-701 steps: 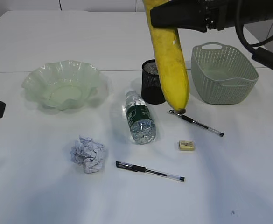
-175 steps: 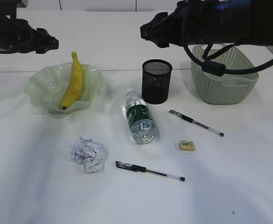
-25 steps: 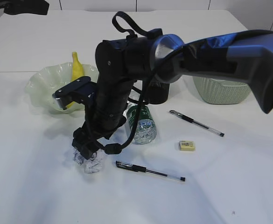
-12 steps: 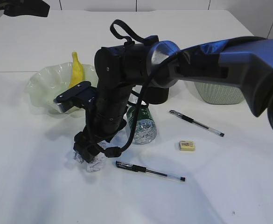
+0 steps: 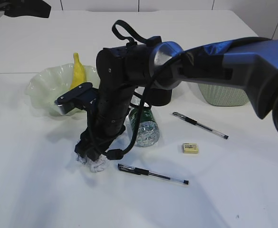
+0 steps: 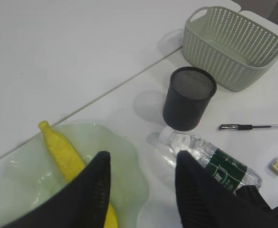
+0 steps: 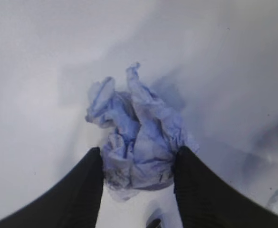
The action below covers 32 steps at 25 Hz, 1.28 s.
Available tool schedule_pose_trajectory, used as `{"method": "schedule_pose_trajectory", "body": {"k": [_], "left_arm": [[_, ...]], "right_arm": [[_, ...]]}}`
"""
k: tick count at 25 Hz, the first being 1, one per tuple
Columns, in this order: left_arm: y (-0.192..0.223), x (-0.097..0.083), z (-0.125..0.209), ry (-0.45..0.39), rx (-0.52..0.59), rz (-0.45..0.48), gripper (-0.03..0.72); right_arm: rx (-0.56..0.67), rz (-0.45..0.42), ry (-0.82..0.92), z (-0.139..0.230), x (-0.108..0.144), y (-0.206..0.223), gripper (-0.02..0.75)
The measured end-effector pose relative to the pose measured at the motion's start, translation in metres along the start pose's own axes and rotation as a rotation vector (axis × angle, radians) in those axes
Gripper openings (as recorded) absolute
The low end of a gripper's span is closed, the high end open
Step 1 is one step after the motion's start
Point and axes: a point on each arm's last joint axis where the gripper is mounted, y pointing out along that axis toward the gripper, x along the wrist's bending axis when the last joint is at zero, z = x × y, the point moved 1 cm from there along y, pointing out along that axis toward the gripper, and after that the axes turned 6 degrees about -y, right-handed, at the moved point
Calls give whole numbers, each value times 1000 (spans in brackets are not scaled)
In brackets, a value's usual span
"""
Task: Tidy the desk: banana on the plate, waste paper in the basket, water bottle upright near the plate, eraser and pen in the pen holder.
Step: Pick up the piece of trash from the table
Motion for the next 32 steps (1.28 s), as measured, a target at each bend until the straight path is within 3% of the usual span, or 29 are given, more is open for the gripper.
{"method": "schedule_pose_trajectory", "body": {"k": [11,16,32], "left_arm": [[0,-1,1,-1,9,12,317],[0,-2,1,-9,7,20,317],[0,-4,2,-12,22,41,317]], "right_arm": [[-26,13,-2,-3,-1,0,166],[-26,13,-2,-3,-1,0,34],[-11,-3,0,-9,0,-14,15]]}}
